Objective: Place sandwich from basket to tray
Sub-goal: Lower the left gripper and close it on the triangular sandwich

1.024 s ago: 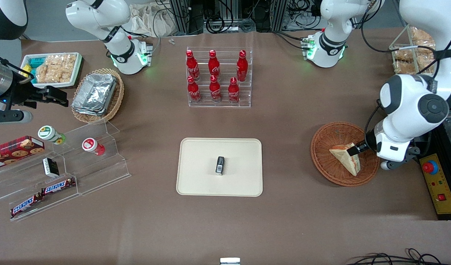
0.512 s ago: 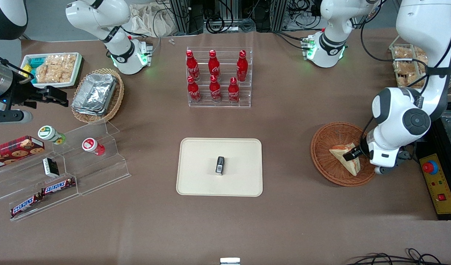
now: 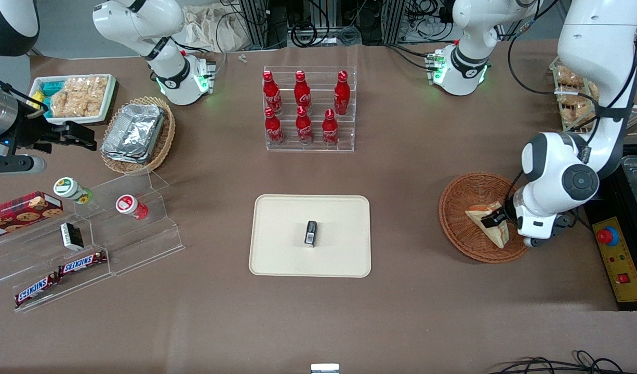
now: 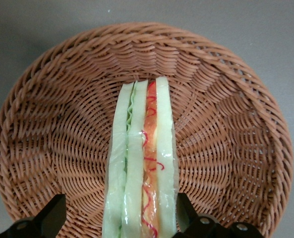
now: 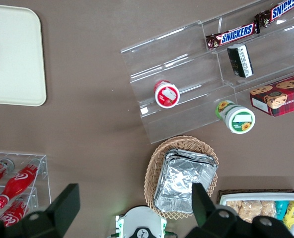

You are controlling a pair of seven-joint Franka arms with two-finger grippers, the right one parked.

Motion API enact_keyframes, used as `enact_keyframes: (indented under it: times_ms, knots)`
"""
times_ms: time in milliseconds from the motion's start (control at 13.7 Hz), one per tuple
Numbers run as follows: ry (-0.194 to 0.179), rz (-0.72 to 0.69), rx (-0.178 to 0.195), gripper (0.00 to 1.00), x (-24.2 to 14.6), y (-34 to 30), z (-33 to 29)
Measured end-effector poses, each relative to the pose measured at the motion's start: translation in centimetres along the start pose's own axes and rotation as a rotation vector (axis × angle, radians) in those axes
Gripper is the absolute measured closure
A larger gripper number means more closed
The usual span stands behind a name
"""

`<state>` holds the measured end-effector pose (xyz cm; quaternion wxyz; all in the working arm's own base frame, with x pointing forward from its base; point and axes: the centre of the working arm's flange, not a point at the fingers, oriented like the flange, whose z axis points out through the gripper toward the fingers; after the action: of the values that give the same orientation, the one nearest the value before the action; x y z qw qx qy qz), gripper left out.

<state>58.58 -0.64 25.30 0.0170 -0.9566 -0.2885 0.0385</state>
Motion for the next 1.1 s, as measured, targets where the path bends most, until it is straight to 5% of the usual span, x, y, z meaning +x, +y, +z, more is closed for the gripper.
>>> enact_keyframes:
  times_ms: [366,659,878,1098]
  knots:
    - [-0.007,-0.078,-0.001,0.05,0.1,0.2,0.8]
    - [-0.013,-0.128,-0.003,0.51,0.3,0.9,1.6]
    - [-0.001,-0.141,-0.012,0.75,0.7,1.1,1.0]
    - [0.010,-0.149,-0.020,0.77,1.2,1.3,0.1]
